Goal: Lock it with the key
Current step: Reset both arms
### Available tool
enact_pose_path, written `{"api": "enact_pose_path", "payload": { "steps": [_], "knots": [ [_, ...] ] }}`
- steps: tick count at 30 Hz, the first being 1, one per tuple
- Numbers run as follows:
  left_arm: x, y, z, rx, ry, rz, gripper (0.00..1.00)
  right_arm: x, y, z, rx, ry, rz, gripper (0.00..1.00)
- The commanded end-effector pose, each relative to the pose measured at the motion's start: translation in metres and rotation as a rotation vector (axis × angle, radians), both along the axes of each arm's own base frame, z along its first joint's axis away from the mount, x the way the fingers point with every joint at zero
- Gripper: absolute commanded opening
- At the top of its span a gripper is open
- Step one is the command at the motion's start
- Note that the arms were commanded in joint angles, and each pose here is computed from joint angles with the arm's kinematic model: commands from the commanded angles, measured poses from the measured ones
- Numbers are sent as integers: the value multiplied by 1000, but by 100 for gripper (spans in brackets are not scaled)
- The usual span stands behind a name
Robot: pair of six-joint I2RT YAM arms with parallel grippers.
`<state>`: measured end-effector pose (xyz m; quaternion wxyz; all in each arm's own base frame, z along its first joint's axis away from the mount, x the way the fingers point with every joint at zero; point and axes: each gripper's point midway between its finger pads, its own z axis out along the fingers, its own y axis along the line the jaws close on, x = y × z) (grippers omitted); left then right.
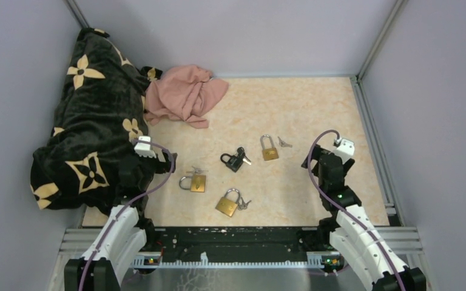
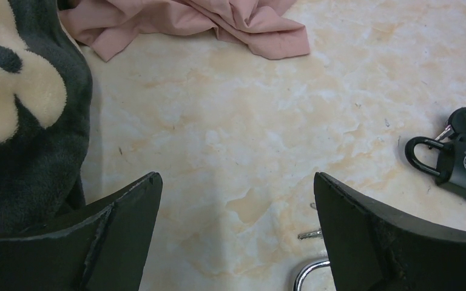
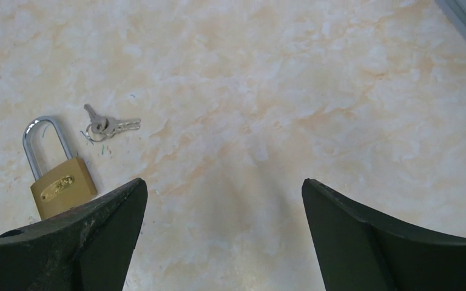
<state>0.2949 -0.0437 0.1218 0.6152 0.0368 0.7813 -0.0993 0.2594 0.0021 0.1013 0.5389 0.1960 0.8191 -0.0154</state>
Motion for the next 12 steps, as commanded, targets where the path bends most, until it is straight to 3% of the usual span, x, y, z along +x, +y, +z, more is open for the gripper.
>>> {"api": "enact_pose_path", "payload": {
  "steps": [1,12],
  "knots": [
    [3,-1,6,62,-73,-41,99,5,-7,19,9,-96,-48,98],
    [2,-1,0,58,-56,-46,99,4,-9,20,16,-106,-67,98]
  ]
}}
